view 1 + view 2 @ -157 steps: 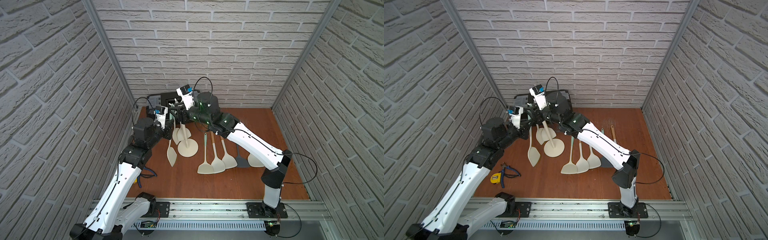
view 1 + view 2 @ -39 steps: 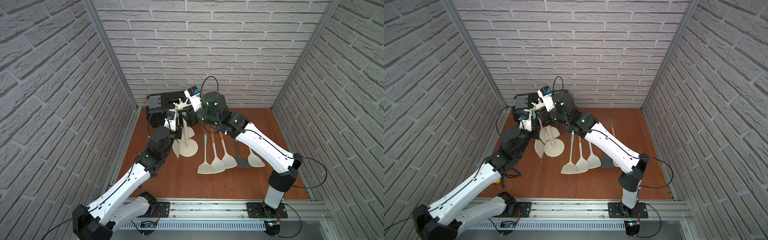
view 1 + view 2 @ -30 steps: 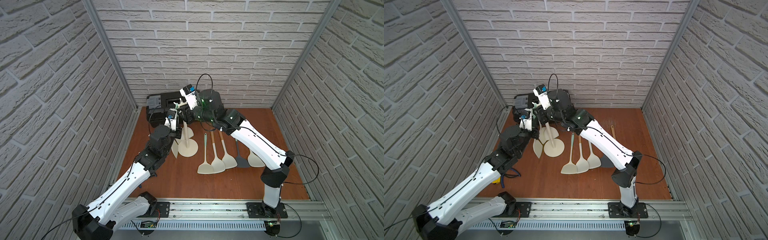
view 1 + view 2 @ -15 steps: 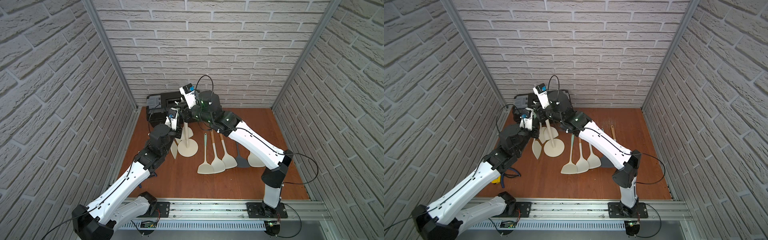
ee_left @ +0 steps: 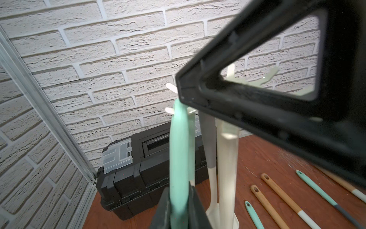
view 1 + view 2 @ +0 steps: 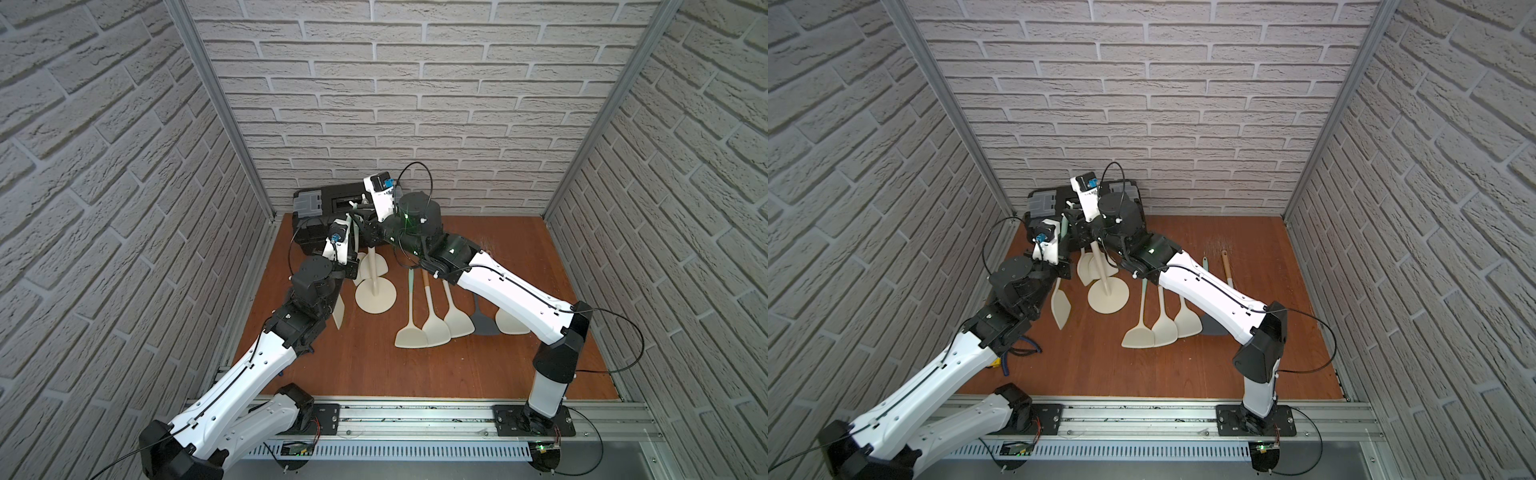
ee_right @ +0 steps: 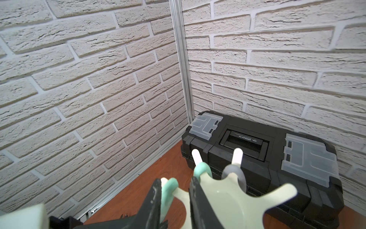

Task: Take the spatula off the kitchen utensil rack
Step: Take off the spatula from the rack.

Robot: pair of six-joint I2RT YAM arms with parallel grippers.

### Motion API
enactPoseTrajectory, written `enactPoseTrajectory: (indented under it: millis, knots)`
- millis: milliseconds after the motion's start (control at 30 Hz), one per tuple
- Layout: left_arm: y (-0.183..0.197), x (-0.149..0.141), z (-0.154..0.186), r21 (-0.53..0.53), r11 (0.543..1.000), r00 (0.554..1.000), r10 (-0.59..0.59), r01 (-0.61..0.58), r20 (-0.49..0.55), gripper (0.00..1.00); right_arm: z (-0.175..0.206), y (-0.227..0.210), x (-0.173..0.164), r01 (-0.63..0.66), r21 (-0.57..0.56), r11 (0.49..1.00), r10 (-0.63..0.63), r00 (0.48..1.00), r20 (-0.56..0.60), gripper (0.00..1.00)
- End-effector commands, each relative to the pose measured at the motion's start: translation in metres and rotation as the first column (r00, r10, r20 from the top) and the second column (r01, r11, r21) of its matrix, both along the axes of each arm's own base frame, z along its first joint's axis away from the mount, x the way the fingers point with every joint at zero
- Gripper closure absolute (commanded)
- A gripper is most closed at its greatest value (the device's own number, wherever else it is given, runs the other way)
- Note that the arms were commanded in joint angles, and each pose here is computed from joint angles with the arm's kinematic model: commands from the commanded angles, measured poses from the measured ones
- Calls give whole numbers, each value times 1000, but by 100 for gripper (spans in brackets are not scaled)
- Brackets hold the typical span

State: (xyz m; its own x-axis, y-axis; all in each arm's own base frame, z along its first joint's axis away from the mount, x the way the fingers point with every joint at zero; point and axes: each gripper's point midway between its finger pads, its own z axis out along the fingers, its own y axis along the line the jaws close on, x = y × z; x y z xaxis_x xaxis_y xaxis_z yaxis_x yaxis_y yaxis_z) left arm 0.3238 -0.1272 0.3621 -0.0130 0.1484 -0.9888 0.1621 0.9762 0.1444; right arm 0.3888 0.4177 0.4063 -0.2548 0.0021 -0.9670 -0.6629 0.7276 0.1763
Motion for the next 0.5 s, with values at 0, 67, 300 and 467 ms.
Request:
enactPoseTrajectory:
  millis: [0, 67, 300, 467]
  knots:
    - [26, -1, 23, -84, 990, 991, 116, -110, 73, 100, -221, -59, 2, 38, -530, 847, -272, 888, -371, 73]
    - [30, 0, 23, -91, 987, 989, 136, -129, 66, 100, -221, -58, 2, 30, -523, 852, -263, 888, -377, 73]
    - [38, -2, 29, -151, 975, 983, 172, -161, 63, 100, -221, -55, 0, 11, -517, 856, -245, 889, -386, 73]
    - [37, -4, 32, -143, 979, 987, 154, -146, 49, 100, -211, -37, -10, -79, -452, 889, -139, 892, -430, 69]
